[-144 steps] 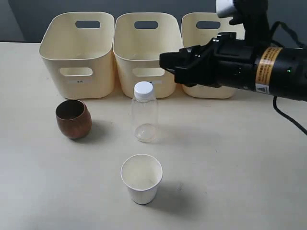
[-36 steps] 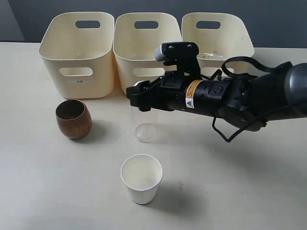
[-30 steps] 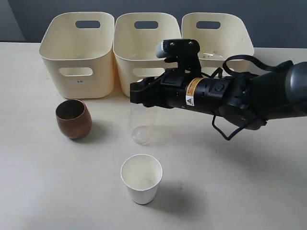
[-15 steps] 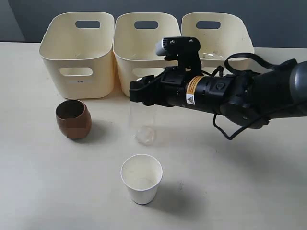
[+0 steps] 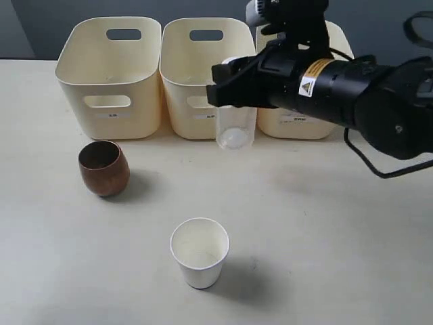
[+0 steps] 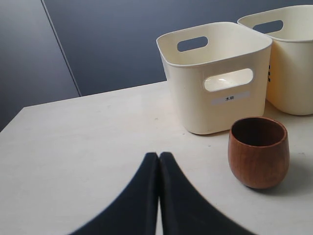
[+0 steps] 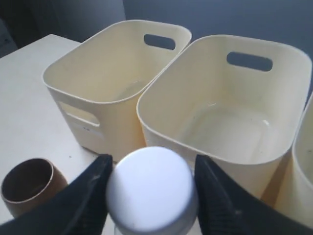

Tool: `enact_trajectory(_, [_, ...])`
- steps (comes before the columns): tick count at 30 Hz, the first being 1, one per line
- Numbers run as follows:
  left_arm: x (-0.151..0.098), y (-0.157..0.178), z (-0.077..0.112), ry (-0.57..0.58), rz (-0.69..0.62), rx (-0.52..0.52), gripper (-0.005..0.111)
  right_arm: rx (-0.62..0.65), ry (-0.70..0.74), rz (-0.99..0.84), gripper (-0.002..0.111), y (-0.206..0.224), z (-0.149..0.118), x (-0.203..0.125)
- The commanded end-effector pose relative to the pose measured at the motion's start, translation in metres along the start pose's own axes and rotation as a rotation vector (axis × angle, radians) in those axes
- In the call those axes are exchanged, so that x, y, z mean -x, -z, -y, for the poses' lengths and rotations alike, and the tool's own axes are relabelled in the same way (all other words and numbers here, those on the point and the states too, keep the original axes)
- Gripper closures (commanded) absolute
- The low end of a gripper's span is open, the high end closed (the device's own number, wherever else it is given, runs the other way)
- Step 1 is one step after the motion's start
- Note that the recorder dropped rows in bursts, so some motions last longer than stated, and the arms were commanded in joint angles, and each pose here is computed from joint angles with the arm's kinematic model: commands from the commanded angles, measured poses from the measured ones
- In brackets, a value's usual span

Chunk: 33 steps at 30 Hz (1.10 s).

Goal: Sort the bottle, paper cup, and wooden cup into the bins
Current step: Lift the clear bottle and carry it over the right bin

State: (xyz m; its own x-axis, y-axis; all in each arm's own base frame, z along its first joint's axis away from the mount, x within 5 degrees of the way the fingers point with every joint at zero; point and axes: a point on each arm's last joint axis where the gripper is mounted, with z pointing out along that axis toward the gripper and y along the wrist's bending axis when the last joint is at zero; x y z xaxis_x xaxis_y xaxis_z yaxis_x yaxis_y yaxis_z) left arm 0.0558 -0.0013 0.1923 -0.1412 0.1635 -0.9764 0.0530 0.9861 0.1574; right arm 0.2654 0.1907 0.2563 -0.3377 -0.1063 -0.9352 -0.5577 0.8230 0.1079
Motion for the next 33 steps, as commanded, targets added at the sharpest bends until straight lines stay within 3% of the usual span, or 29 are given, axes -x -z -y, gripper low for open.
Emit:
enact_trajectory(1, [0.000,0.000,0.000,0.001,0.005,-0.002,0.107,-0.035,0.033,0.119,0.109,0.020,0.002,0.024])
enact_trajectory(6, [0.000,0.000,0.000,0.001,0.005,-0.002,0.107,-0.173,0.061,0.240,0.109,0.037,0.013,0.043])
enact_trajectory(11, [0.000,0.000,0.000,0.001,0.005,-0.002,0.107,-0.466,0.029,0.325,0.109,0.049,0.037,0.050])
enact_trajectory(14, [0.000,0.000,0.000,0.001,0.005,-0.002,0.107,-0.577,0.003,0.380,0.109,0.055,0.046,0.054])
enact_trajectory(27, [0.000,0.000,0.000,0.001,0.005,-0.002,0.107,-0.670,0.145,0.394,0.109,0.025,0.055,0.040])
enact_trajectory(33, [0.000,0.000,0.000,0.001,0.005,-0.002,0.107,-0.643,0.057,0.288,0.109,-0.009,0.076,0.043])
